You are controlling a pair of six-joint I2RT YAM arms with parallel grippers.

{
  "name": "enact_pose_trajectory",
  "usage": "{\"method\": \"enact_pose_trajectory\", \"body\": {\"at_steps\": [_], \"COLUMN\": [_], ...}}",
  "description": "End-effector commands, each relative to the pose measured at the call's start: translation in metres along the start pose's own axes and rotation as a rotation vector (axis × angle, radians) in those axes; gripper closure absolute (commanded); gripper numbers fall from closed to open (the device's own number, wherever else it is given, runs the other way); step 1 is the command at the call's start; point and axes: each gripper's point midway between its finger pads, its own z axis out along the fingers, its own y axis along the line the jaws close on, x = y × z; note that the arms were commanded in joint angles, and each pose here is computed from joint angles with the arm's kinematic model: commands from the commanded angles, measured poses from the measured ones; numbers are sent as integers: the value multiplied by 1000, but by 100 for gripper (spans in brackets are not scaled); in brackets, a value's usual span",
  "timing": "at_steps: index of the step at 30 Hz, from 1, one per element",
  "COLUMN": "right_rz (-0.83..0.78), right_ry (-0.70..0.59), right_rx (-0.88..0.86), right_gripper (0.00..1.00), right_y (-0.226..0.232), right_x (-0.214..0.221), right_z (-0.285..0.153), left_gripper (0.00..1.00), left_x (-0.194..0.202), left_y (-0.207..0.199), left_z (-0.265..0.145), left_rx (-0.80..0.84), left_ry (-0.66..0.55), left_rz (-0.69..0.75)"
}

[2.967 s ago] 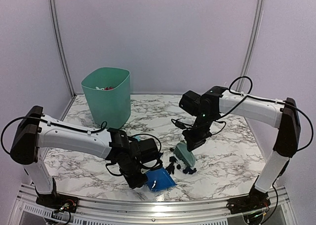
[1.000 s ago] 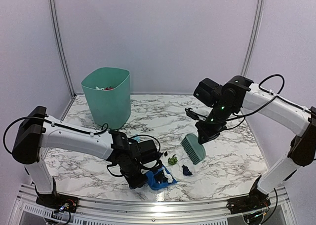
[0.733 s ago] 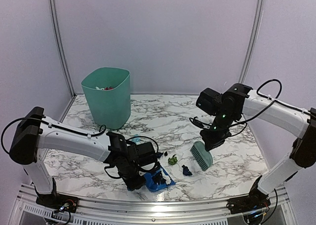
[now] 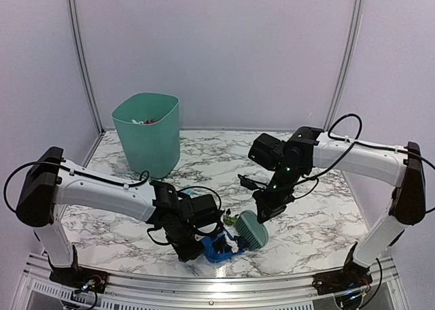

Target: Sweep away the paper scraps from the table

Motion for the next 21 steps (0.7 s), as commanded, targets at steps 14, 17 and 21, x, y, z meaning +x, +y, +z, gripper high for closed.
{"method": "enact_pose_trajectory", "body": {"at_steps": [14,17,21], "right_rz": [-47,-29,19], "right_ry": [-168,-206,-261], "right_rx": [-167,-141,-72], "right_gripper": [100,100,100], "right_y": [37,30,12], "right_x": [-4,-6,-13], "right_z": [-59,-72,-85], "left_gripper": [100,100,100], "left_x": [1,5,12], "left_y": [-5,-4,-2], "left_z": [5,4,2], "left_rx": [12,13,13], "left_ry": [33,31,28], "left_rz": [17,8,-13]}}
